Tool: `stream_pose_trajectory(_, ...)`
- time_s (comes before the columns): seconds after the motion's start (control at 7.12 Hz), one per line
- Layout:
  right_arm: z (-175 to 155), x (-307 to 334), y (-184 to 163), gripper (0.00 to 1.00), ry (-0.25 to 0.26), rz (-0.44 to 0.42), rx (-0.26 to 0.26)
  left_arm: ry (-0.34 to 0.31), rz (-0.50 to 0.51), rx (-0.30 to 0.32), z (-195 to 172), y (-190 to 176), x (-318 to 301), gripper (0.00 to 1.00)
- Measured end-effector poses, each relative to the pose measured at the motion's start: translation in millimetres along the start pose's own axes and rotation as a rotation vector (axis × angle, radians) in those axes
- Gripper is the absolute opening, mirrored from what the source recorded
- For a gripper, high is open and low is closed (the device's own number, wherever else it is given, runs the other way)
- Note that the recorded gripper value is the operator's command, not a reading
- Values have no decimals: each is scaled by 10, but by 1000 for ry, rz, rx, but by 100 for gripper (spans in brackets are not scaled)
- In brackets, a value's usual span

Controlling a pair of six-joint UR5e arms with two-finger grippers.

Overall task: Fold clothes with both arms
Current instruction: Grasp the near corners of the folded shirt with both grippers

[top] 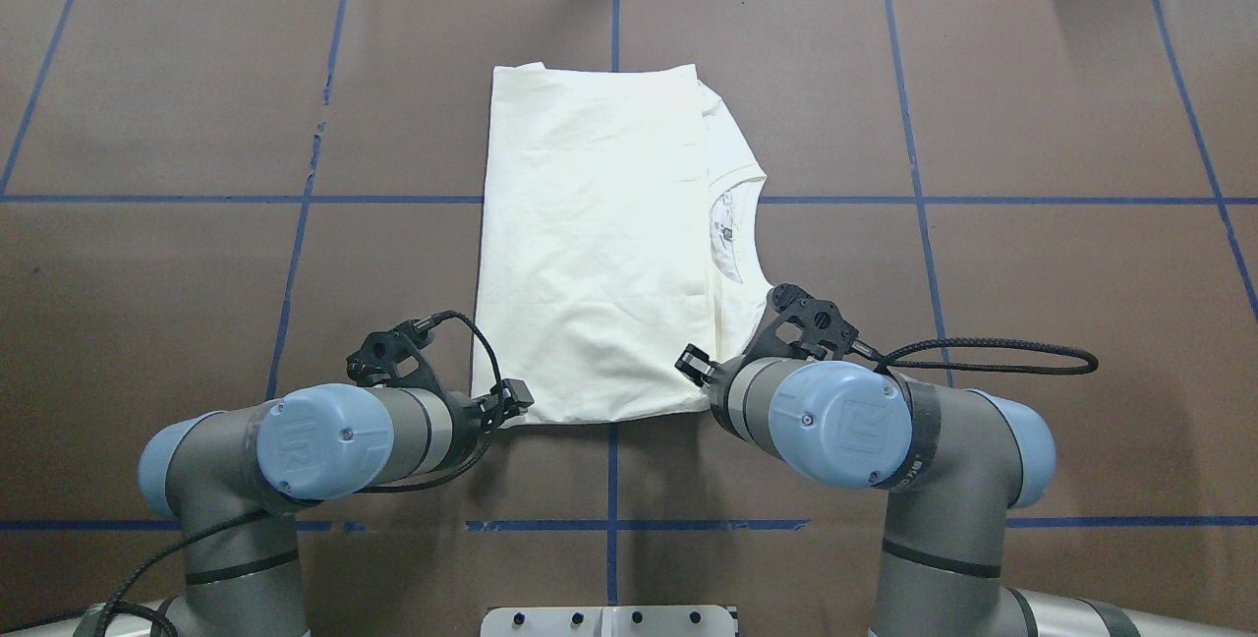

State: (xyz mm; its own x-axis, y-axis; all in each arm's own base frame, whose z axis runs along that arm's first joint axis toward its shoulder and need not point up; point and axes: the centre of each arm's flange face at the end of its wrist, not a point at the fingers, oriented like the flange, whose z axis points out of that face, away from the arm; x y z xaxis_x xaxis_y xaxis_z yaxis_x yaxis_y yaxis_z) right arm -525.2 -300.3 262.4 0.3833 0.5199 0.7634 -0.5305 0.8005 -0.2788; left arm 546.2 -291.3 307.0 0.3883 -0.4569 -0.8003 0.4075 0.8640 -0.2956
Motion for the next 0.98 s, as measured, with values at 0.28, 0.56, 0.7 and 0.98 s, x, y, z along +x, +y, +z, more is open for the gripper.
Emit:
stream_pose_trajectory(0.28, -2, 0, -4, 0, 0, 1, 1, -4, -1, 2, 6, -11, -15, 48)
stream_pose_trajectory(0.56, -7, -2, -13, 0, -1, 1, 3, -3, -2, 5, 1, -26, -13, 4)
stream_pose_trajectory(0.7, -8, -1, -21, 0, -1, 2, 3, -4, -2, 7, 1, -33, -15, 0)
stream_pose_trajectory(0.98, -11, 2, -29, 0, -1, 2, 4, -19, -1, 11, 5, -39, -51, 0)
